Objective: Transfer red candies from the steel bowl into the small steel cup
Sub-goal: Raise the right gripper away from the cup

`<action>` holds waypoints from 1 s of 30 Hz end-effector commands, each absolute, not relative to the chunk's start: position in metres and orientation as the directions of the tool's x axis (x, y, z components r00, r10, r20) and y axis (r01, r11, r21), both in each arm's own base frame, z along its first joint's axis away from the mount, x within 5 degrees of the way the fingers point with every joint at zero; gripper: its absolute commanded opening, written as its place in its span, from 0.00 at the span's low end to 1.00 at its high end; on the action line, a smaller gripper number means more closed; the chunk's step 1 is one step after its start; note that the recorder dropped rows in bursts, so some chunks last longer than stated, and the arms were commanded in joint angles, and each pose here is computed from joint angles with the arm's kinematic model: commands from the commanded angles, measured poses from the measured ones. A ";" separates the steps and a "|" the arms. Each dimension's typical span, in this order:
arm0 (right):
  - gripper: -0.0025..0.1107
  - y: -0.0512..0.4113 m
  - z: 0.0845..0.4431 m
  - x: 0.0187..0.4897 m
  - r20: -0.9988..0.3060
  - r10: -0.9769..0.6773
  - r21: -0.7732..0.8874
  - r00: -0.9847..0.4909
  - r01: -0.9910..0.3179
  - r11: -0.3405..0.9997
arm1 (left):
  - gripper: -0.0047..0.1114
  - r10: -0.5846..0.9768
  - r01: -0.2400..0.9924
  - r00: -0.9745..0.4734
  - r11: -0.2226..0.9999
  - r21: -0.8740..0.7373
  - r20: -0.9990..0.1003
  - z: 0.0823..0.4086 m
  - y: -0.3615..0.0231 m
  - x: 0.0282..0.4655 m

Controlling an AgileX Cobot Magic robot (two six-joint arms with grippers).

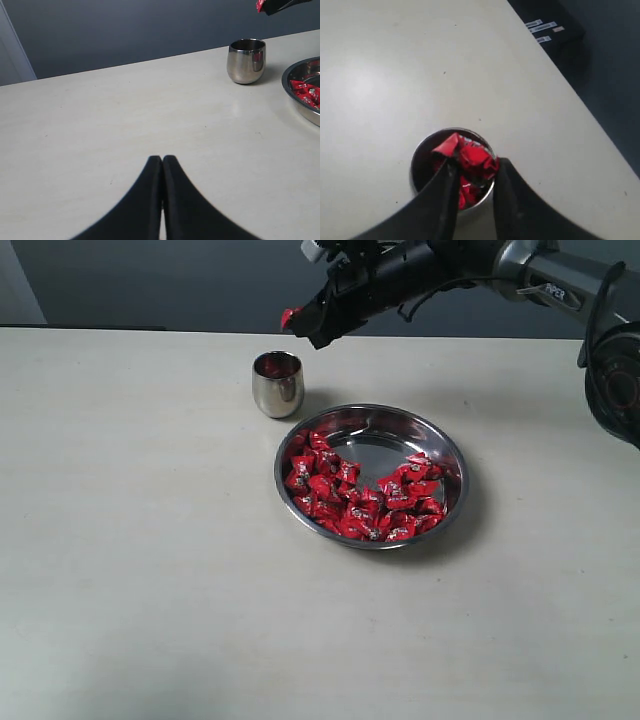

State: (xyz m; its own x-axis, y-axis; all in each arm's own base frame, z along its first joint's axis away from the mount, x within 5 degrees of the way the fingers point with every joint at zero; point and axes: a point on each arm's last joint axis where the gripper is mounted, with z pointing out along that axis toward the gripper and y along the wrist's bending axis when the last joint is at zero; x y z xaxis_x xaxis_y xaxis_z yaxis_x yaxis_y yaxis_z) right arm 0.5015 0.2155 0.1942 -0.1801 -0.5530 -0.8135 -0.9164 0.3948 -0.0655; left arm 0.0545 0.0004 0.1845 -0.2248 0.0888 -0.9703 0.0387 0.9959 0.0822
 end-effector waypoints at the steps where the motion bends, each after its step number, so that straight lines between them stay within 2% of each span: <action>1: 0.02 0.223 0.193 0.501 -0.801 -0.583 -0.128 -0.135 -0.913 0.387 | 0.04 0.085 0.048 -0.214 0.996 0.076 -0.973 0.186 0.000 0.054; 12: 0.02 0.224 0.188 0.501 -0.795 -0.590 -0.123 -0.140 -0.916 0.382 | 0.04 0.085 0.048 -0.214 0.996 0.076 -0.973 0.186 0.000 0.054; 14: 0.08 0.222 0.187 0.502 -0.780 -0.611 -0.140 -0.131 -0.917 0.374 | 0.04 0.085 0.048 -0.214 0.996 0.076 -0.973 0.186 0.000 0.054; 15: 0.16 0.222 0.186 0.502 -0.775 -0.615 -0.136 -0.142 -0.914 0.382 | 0.04 0.085 0.048 -0.214 0.996 0.076 -0.973 0.186 0.000 0.054; 18: 0.29 0.221 0.186 0.503 -0.773 -0.618 -0.144 -0.145 -0.908 0.393 | 0.04 0.085 0.048 -0.214 0.996 0.076 -0.973 0.186 0.000 0.054; 26: 0.32 0.223 0.184 0.500 -0.759 -0.634 -0.134 -0.146 -0.918 0.372 | 0.04 0.085 0.048 -0.214 0.996 0.076 -0.973 0.186 0.000 0.054; 30: 0.40 0.228 0.182 0.497 -0.734 -0.668 -0.162 -0.123 -0.923 0.348 | 0.04 0.085 0.048 -0.214 0.996 0.076 -0.973 0.186 0.000 0.054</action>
